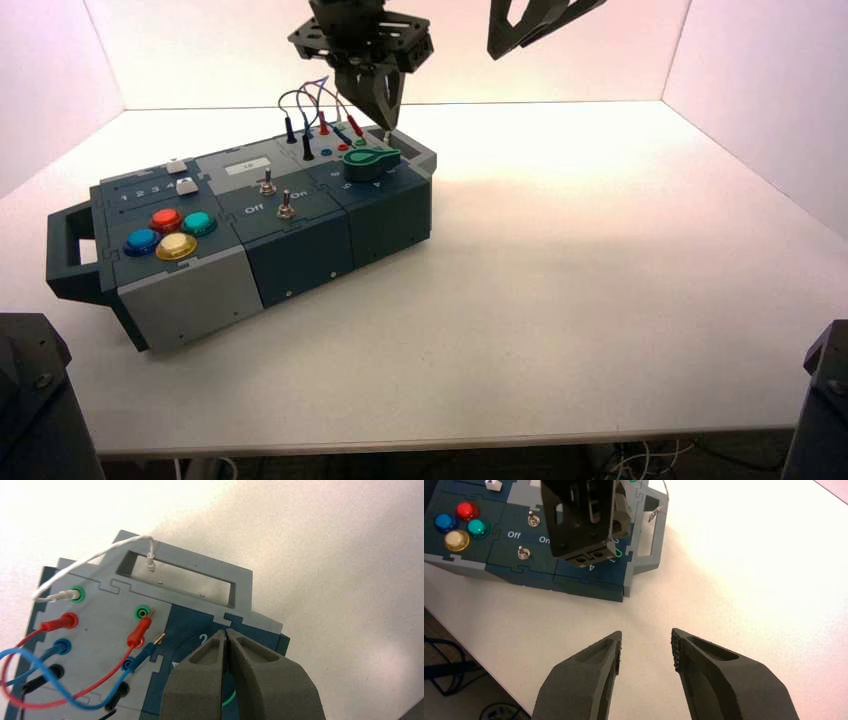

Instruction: Turn the knob to position 5.

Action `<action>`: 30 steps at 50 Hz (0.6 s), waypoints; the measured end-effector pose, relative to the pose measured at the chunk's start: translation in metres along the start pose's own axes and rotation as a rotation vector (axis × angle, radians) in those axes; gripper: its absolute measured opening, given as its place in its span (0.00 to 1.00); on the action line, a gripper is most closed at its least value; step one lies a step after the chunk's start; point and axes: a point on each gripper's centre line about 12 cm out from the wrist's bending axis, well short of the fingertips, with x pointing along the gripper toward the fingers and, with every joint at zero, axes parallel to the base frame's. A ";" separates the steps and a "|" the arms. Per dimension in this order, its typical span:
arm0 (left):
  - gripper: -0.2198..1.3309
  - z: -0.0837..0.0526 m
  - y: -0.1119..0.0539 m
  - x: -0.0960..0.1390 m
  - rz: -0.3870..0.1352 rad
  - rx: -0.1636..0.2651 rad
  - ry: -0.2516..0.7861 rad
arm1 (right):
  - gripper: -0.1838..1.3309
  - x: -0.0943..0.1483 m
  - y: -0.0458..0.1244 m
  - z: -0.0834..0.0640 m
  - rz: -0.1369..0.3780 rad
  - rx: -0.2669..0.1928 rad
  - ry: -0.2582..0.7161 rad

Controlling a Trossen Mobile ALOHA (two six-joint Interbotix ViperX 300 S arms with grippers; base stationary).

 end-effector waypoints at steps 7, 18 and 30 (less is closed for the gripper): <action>0.05 -0.002 0.000 0.005 -0.003 -0.001 0.015 | 0.80 -0.003 0.000 -0.001 0.000 0.000 -0.006; 0.05 -0.005 0.000 0.010 -0.005 -0.002 0.036 | 0.80 -0.007 -0.001 0.000 -0.002 0.002 -0.023; 0.04 -0.006 -0.001 0.012 -0.006 0.000 0.049 | 0.80 -0.008 -0.001 0.000 -0.003 0.003 -0.027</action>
